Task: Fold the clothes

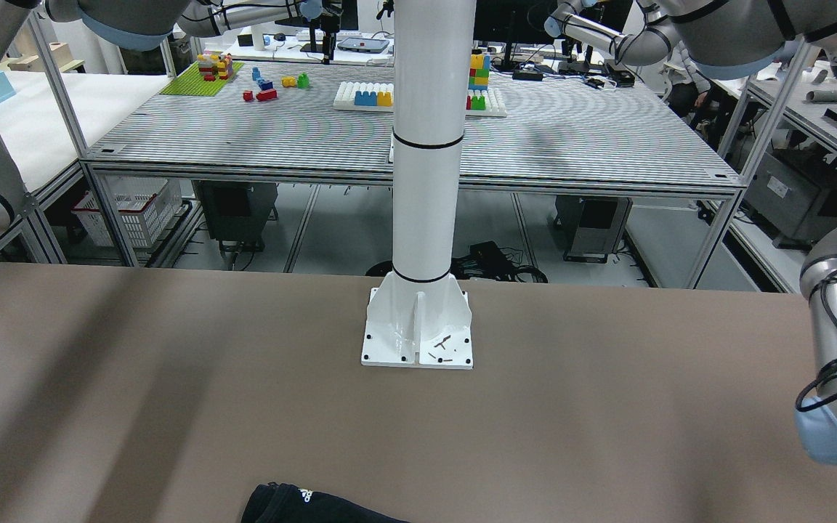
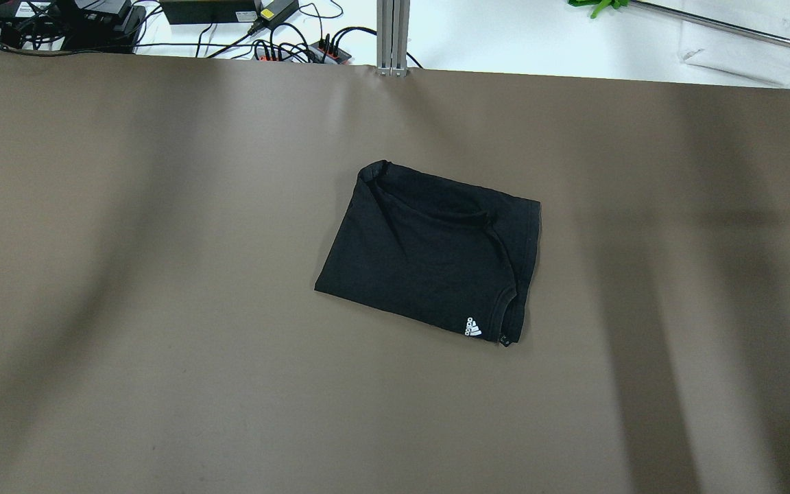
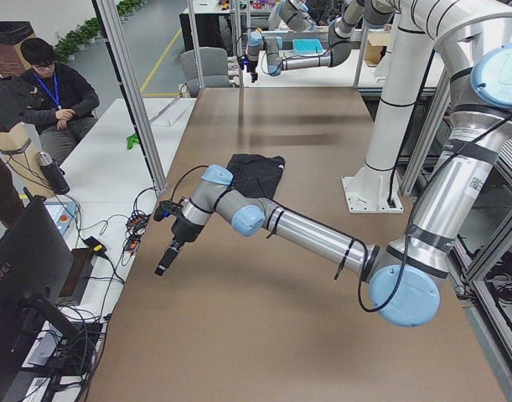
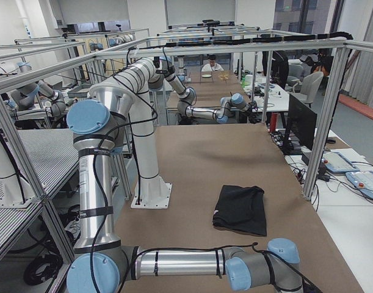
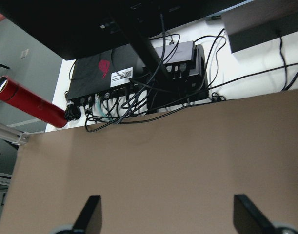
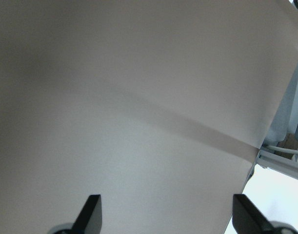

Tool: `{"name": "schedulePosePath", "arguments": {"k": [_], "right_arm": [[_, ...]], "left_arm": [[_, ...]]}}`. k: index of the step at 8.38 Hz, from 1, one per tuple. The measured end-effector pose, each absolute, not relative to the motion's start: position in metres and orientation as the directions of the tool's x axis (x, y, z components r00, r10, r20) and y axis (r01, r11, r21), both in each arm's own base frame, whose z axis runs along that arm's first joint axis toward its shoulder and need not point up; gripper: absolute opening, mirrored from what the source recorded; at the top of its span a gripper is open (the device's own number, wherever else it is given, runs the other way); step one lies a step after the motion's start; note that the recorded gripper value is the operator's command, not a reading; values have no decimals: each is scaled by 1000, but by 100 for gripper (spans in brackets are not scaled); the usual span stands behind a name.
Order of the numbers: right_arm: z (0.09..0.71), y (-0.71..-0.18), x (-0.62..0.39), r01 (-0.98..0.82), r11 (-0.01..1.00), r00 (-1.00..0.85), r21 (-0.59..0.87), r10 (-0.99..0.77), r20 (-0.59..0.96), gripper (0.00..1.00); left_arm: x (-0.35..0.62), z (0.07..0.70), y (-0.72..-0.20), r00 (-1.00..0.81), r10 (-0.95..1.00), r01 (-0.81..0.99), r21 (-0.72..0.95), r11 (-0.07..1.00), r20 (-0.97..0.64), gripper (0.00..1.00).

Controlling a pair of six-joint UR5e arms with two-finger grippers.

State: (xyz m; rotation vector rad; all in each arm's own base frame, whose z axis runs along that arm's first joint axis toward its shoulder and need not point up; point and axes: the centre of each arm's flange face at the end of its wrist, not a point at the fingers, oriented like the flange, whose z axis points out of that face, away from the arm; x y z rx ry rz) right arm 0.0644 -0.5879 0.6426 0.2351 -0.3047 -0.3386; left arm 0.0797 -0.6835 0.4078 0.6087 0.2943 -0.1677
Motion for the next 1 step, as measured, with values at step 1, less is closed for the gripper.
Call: {"name": "schedulePosePath", "arguments": {"k": [1], "right_arm": [[662, -579, 72, 280, 922, 904, 268, -347, 250, 94]], "left_arm": [[73, 416, -668, 950, -64, 229, 542, 809, -306, 95]]}}
